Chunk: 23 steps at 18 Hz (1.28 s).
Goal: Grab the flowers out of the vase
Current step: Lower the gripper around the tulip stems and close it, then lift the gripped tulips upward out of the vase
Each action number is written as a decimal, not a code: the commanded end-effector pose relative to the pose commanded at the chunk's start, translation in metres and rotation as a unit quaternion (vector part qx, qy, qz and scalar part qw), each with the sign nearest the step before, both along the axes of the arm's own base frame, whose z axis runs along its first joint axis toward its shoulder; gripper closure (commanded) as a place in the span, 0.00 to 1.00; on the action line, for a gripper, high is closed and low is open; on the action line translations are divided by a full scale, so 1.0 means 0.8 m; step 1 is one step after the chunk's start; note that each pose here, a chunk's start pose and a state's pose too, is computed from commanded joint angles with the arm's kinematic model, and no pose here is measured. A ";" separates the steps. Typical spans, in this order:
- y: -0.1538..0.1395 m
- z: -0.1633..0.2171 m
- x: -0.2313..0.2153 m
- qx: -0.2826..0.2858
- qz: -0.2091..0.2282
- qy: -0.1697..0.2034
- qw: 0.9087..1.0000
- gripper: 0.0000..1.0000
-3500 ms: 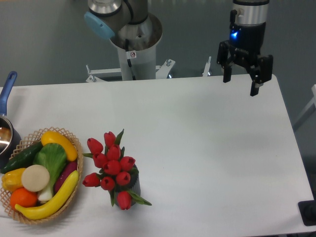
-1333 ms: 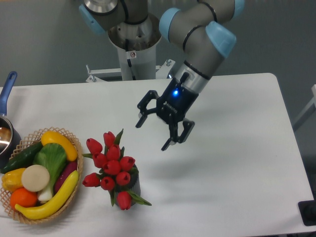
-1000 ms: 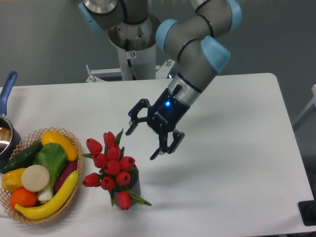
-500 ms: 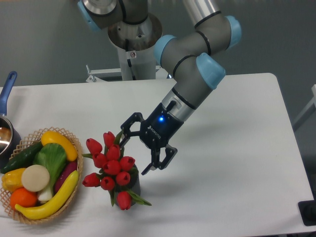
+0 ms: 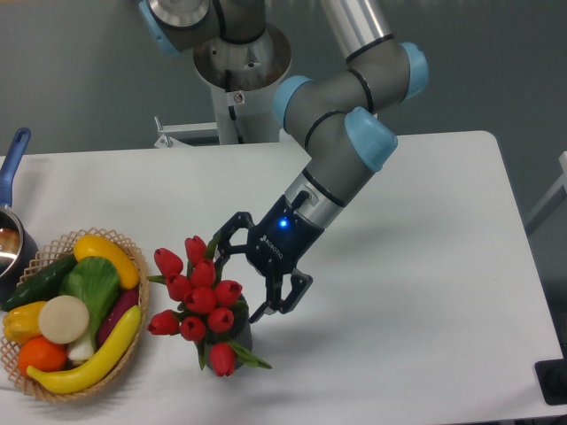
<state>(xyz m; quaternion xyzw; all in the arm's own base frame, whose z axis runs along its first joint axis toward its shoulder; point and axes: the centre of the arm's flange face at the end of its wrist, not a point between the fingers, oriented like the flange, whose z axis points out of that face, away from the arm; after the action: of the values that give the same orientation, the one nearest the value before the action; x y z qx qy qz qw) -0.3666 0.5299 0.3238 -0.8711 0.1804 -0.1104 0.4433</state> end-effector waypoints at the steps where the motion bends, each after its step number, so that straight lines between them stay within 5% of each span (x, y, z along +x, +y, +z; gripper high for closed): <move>1: 0.003 -0.001 0.001 -0.001 -0.002 0.000 1.000 0.00; 10: 0.016 -0.005 0.016 -0.001 -0.014 -0.004 1.000 0.00; 18: 0.016 -0.002 0.018 0.000 -0.015 -0.002 1.000 0.58; 23: 0.016 0.001 0.018 0.002 -0.015 -0.001 1.000 0.72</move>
<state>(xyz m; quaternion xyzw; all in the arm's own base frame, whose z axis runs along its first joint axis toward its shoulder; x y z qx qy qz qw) -0.3524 0.5431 0.3245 -0.8672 0.1931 -0.1178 0.4436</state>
